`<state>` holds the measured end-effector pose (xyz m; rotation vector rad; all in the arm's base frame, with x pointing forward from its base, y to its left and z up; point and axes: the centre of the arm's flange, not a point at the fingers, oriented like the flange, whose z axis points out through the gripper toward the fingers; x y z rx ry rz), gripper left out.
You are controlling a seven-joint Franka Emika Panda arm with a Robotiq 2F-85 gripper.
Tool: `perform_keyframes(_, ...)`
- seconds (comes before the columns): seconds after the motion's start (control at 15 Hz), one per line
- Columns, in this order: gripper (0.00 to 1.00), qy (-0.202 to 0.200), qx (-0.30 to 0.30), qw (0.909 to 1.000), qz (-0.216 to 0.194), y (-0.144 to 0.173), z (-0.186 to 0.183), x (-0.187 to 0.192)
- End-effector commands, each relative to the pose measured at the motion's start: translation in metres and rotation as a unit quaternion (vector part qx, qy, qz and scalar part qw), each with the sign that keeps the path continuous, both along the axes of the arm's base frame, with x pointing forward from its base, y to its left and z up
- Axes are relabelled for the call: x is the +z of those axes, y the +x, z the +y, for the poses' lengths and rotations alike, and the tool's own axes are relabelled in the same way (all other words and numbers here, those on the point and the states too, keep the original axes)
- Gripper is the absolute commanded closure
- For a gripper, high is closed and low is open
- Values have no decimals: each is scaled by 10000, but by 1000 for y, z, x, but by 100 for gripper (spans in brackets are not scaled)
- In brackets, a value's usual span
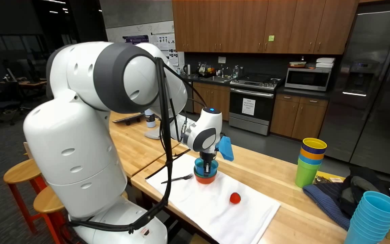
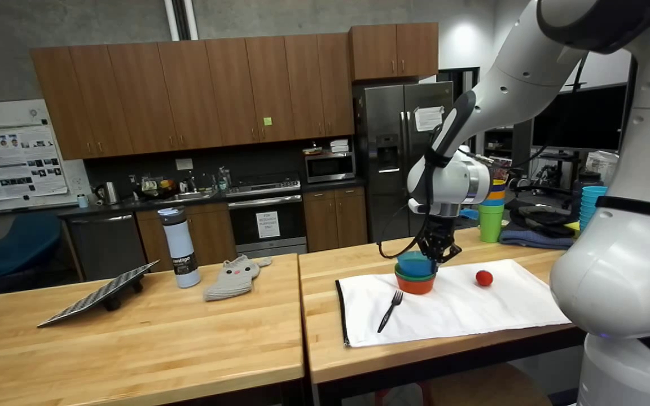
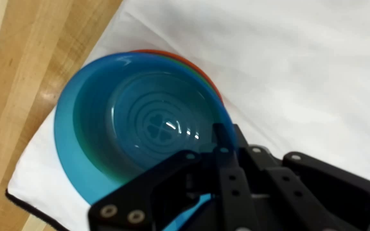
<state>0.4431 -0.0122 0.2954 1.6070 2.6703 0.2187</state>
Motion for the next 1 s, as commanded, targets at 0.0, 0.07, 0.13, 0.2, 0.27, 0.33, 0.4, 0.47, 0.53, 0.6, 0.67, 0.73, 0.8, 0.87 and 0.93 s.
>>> perform_keyframes(0.0, 99, -166, 25, 9998, -70, -4, -3, 12)
perform_keyframes(0.07, 99, -178, 25, 9998, -81, -3, -2, 11)
perform_keyframes(0.13, 99, -132, 37, 9998, -138, -2, 1, 7)
perform_keyframes(0.2, 99, -123, 67, 9997, -208, 0, 3, 3)
perform_keyframes(0.27, 99, -118, 77, 9996, -260, 1, 6, 0)
perform_keyframes(0.33, 99, -118, 112, 9995, -280, 2, 10, -4)
perform_keyframes(0.4, 99, -96, 133, 9995, -277, 2, 12, -6)
perform_keyframes(0.47, 99, -99, 143, 9995, -277, 2, 13, -8)
perform_keyframes(0.53, 99, -92, 149, 9994, -295, 2, 15, -10)
perform_keyframes(0.6, 99, -86, 158, 9994, -288, 2, 15, -12)
perform_keyframes(0.67, 99, -83, 226, 9994, -253, 2, 15, -13)
perform_keyframes(0.73, 71, -137, 69, 9997, -166, 1, 16, -14)
perform_keyframes(0.8, 94, -128, 137, 9997, -146, 2, 14, -12)
perform_keyframes(0.87, 90, -128, 126, 9997, -136, 2, 14, -13)
perform_keyframes(0.93, 85, -129, 122, 9997, -141, 2, 14, -13)
